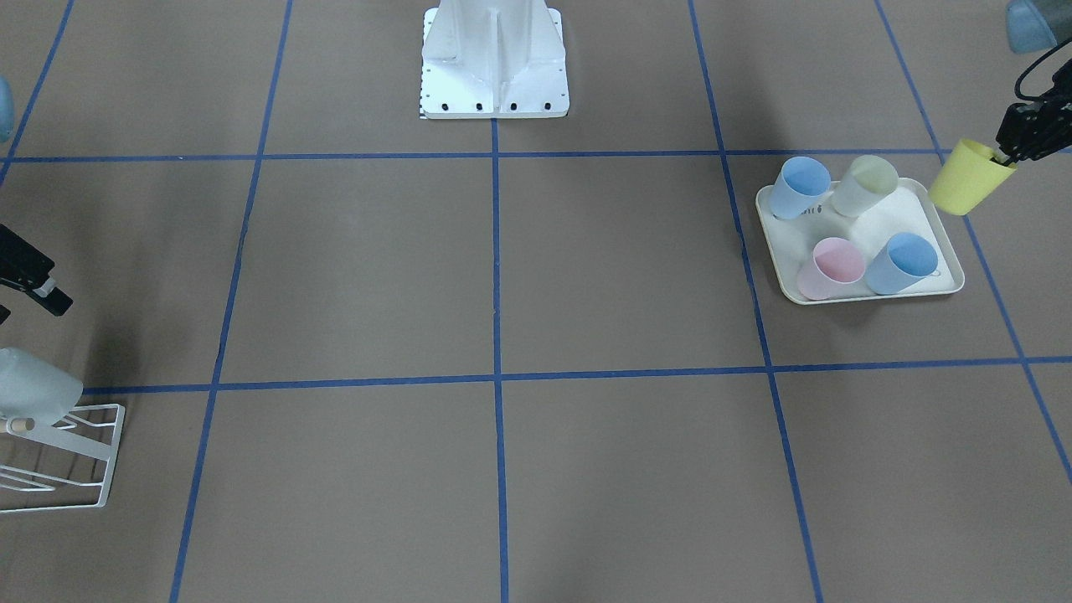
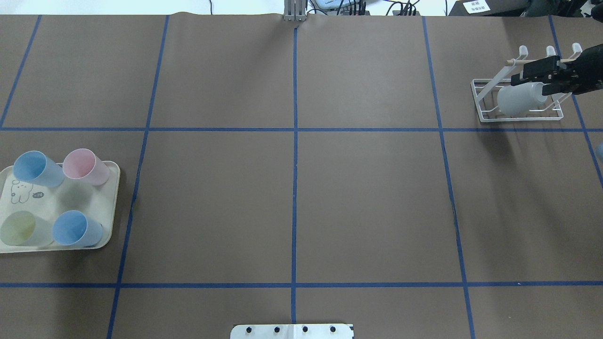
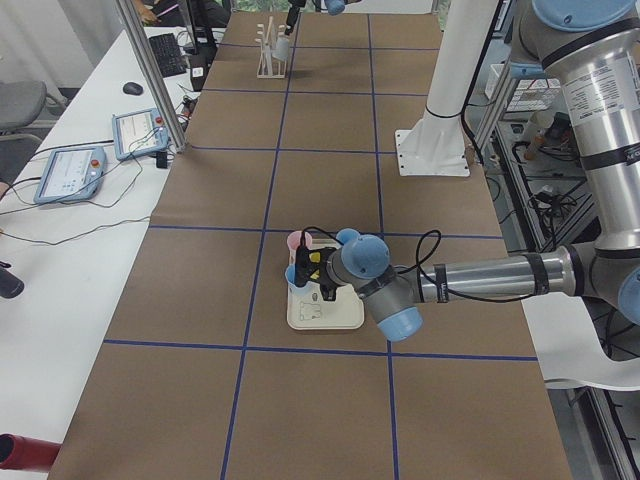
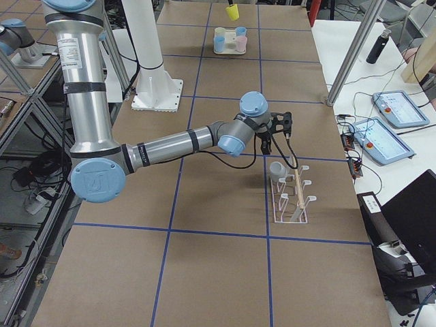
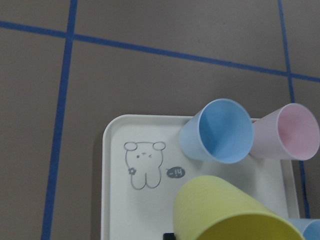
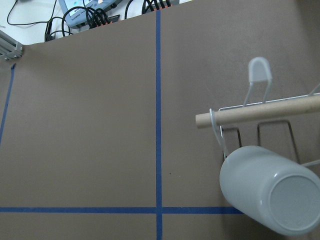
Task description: Transfer IKEA cup to right arm and place on rack
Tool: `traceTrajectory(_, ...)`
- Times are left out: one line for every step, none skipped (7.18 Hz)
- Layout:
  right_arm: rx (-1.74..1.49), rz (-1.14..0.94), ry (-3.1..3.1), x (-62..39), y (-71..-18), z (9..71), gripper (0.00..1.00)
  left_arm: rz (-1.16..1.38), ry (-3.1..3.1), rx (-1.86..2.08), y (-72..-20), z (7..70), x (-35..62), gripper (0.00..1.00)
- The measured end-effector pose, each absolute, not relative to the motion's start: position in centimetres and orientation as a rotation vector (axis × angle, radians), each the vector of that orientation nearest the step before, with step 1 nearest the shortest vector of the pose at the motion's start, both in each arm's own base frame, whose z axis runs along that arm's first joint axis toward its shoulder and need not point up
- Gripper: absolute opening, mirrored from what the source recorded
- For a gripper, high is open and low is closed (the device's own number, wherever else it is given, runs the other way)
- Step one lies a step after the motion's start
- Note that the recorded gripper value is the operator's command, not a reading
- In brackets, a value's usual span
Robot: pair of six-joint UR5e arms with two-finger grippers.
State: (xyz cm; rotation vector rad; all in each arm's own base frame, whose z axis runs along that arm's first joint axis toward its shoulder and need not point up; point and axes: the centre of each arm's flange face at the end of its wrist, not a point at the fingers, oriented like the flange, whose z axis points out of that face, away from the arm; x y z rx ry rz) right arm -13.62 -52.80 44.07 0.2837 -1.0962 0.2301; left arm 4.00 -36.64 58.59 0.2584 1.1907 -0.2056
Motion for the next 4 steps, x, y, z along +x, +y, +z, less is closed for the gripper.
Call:
traceTrajectory(0.275, 0.234, -1.106, -14.2, -52.5, 43.5, 0.99, -0.254, 1.236, 0.240, -39.1, 56.1, 4.9, 0.00)
traceTrajectory(0.261, 0.248, -1.123, -14.9, -52.1, 42.6, 0.99, -0.289, 1.283, 0.217, -41.5, 53.3, 6.3, 0.00)
traceTrajectory(0.244, 0.266, -1.146, -15.7, -51.9, 41.3, 0.99, -0.311, 1.338, 0.184, -44.1, 49.7, 8.6, 0.00)
traceTrajectory(0.221, 0.284, -1.178, -16.9, -51.5, 39.6, 0.99, -0.334, 1.395, 0.145, -46.3, 45.8, 11.1, 0.00)
